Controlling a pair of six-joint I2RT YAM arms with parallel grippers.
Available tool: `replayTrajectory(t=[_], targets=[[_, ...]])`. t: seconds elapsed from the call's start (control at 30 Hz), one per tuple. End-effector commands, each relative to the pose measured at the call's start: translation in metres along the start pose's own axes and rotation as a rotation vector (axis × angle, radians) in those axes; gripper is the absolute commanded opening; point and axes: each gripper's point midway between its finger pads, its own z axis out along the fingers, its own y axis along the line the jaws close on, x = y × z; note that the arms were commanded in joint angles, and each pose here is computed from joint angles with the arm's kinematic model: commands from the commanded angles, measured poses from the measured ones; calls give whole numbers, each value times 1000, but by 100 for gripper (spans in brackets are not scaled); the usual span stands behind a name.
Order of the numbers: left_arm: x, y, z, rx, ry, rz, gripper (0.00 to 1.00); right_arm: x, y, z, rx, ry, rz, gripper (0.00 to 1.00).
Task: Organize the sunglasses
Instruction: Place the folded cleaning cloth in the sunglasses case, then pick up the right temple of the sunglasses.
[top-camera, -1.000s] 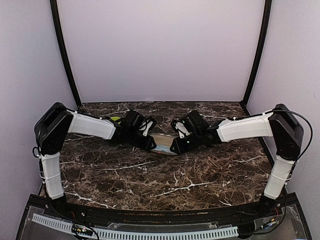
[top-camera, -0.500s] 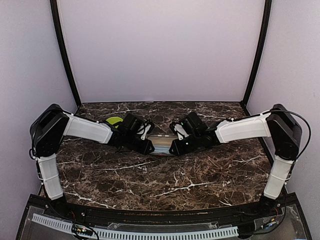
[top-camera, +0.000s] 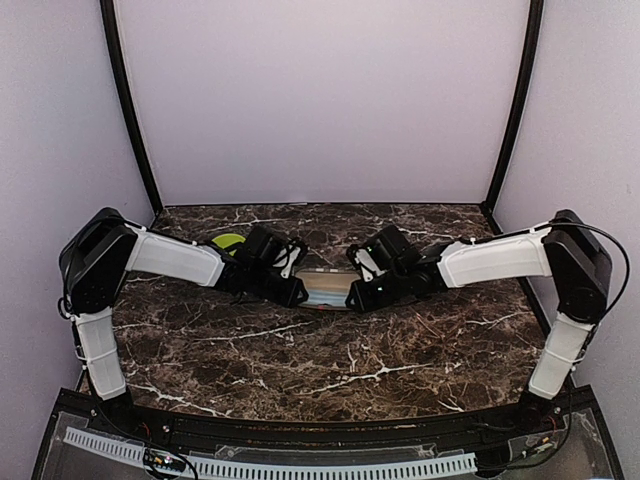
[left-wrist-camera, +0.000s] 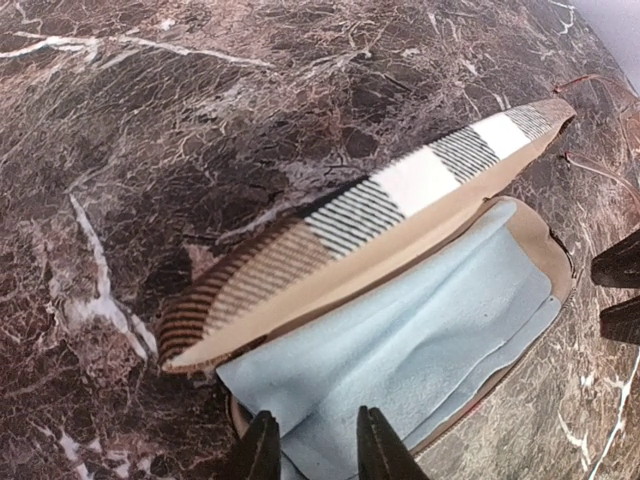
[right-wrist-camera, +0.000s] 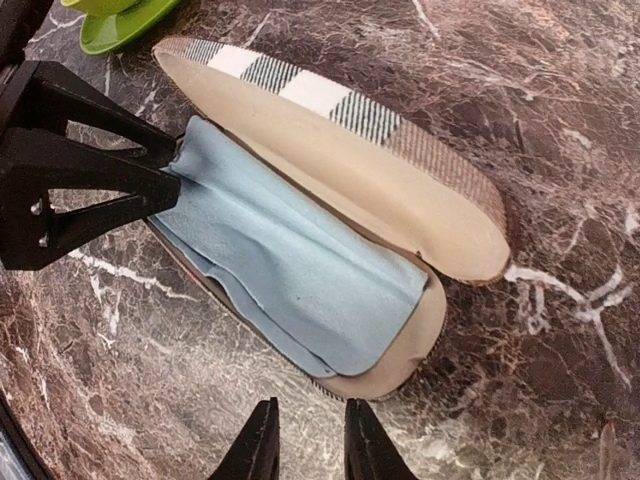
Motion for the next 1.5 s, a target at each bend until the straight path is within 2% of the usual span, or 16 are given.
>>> replayTrajectory(t=[0.0, 0.27, 0.5, 0.63, 0.73, 0.83, 1.17, 1.47], targets=[[-31, -9, -21, 2, -93, 27, 28, -11, -21, -31, 70, -65, 33, 25], [-51, -13, -28, 2, -137, 60, 31, -6, -100, -87, 276, -91, 132, 31], [-60, -15, -30, 3, -163, 75, 32, 14, -172, -127, 448, -58, 252, 41], [-68, -18, -34, 10, -182, 80, 33, 26, -188, -132, 504, 0, 262, 56], [-72, -19, -38, 9, -197, 86, 33, 36, -196, -132, 525, 42, 270, 73], [-76, -20, -44, 7, -213, 91, 34, 46, -209, -129, 564, 96, 272, 77], [-75, -20, -63, -4, -244, 95, 34, 69, -239, -108, 639, 294, 205, 78], [-70, -18, -65, -8, -234, 89, 34, 80, -238, -103, 620, 362, 180, 56]])
